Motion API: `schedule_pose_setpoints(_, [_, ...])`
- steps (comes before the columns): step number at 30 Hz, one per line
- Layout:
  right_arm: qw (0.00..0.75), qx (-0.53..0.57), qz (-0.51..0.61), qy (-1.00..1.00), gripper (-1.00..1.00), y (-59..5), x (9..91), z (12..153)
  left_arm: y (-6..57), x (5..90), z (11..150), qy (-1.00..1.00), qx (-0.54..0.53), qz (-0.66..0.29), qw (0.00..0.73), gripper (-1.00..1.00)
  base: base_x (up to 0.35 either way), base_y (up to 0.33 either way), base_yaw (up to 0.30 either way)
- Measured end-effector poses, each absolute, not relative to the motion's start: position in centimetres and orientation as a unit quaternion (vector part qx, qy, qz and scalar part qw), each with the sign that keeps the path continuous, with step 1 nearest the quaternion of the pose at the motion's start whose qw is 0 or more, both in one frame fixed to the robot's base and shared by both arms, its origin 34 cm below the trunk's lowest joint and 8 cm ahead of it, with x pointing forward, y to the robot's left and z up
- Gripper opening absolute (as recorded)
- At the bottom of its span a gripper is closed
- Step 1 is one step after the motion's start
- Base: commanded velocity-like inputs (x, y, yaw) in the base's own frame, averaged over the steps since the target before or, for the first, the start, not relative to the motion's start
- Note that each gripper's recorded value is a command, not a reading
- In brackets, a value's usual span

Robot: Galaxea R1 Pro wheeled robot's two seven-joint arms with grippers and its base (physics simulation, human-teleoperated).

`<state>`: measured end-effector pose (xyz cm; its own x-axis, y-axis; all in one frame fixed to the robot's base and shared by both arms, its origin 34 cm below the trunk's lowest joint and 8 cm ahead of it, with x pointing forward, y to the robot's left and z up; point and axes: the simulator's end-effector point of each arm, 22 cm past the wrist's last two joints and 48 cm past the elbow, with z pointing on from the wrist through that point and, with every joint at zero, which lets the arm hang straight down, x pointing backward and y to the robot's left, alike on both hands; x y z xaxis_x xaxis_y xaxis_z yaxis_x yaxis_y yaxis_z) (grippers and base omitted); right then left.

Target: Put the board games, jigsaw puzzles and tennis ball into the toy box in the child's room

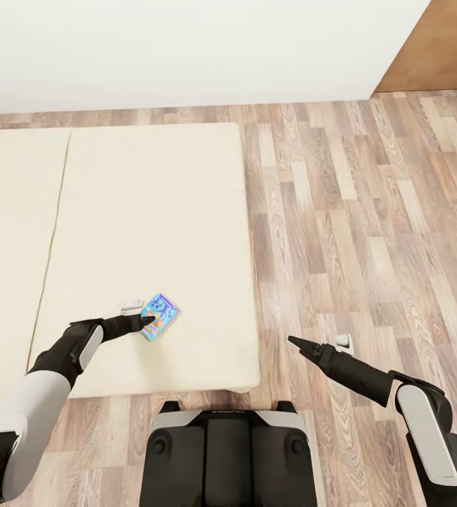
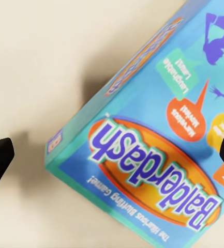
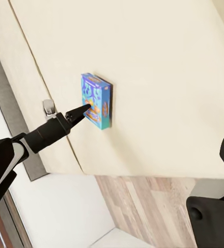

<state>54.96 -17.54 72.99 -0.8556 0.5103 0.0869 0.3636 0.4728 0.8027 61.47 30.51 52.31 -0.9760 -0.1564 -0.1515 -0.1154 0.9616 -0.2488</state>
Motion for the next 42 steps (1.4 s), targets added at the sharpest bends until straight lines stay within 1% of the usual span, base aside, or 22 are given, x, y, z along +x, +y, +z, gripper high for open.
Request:
schedule_pose_setpoints(24, [0.077,0.259,0.445,0.854,1.0,-17.39,54.58,72.41,30.32,61.41,51.88,0.986,-0.07,-0.122,0.087,1.0,0.0,0.0,0.0])
schedule_pose_setpoints(32, [0.077,0.26,0.444,0.854,1.0,-17.42,54.58,72.37,30.36,61.69,51.94,0.986,-0.067,-0.121,0.09,1.0,0.0,-0.17,0.0])
schedule_pose_setpoints(42, [0.077,0.259,0.444,0.854,1.0,-17.41,54.6,72.37,30.36,61.73,51.96,0.986,-0.067,-0.121,0.09,1.0,0.0,-0.022,0.0])
